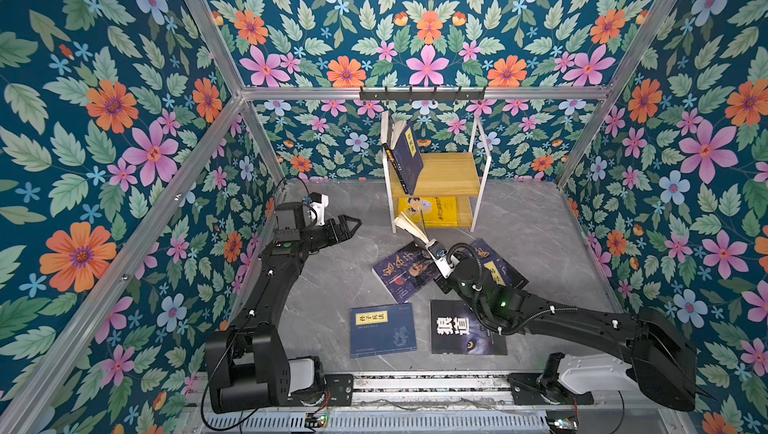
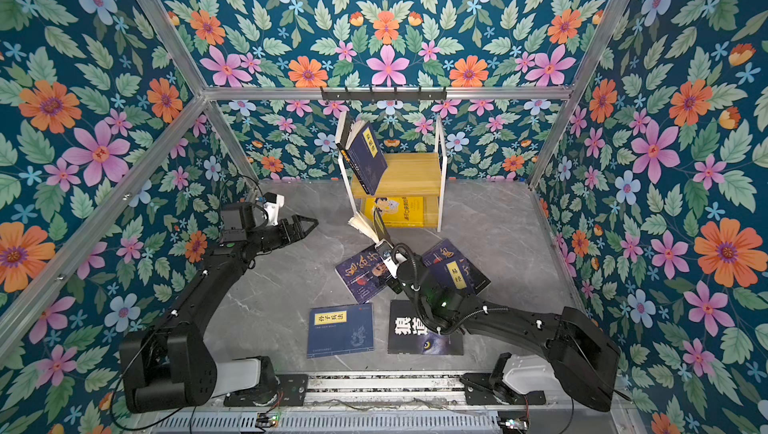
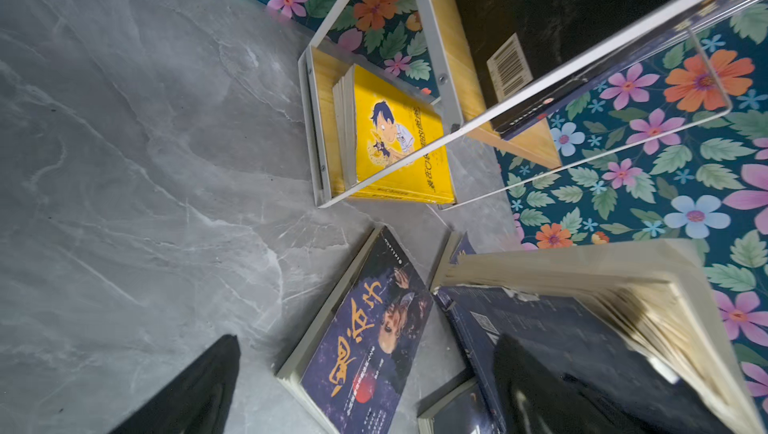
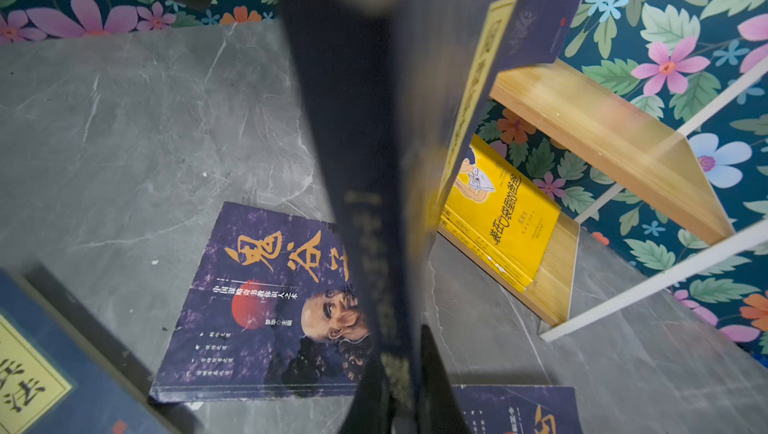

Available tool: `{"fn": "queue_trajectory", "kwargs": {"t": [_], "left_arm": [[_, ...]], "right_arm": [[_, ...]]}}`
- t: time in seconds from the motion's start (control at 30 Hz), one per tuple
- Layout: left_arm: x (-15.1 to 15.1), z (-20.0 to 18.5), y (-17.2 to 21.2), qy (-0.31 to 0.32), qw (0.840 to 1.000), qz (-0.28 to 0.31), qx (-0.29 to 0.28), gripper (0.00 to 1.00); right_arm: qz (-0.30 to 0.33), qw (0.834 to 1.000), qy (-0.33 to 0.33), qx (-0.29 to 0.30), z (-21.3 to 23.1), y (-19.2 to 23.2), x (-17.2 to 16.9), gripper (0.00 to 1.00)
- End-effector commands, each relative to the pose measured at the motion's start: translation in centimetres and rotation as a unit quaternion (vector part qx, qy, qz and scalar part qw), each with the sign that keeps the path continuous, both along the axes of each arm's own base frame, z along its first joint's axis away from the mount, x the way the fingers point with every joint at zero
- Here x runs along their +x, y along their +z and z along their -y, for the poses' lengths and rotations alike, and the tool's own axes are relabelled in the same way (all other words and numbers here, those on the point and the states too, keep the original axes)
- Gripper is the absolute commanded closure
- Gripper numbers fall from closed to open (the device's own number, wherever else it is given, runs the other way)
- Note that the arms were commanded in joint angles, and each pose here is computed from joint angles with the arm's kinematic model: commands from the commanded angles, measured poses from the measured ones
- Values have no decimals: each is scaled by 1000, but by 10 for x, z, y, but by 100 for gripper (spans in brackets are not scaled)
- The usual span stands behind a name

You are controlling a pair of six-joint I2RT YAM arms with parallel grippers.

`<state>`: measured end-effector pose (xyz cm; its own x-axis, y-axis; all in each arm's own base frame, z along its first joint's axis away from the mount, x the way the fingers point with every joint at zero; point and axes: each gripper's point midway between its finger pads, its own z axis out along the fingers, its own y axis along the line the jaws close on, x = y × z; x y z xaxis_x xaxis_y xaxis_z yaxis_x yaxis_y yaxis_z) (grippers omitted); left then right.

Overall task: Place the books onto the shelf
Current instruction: 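Lower the blue book upright onto the upper shelf beside the other blue book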

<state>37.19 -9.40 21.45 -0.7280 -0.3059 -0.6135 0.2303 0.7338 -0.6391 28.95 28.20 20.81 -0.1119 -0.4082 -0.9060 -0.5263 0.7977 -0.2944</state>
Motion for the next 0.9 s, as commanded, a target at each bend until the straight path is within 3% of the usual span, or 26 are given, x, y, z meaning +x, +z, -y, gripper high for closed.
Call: {"fn": "queue_trajectory", "kwargs": {"t": [0.0,0.37,0.6,0.87], "left_arm": [[4,-12,-6,13,999,8,50,2],[6,-17,-11,21,998,16,64,0],[4,-18,-13,19,997,18,69,0],[4,-20,-8,22,997,24,73,0]], "right_arm": [[-2,997,-14,73,3,29,3,100],[9,977,-60,203,36,96,20,100],[45,969,-68,233,44,132,33,100],[59,964,-110,233,52,160,80,100]]}}
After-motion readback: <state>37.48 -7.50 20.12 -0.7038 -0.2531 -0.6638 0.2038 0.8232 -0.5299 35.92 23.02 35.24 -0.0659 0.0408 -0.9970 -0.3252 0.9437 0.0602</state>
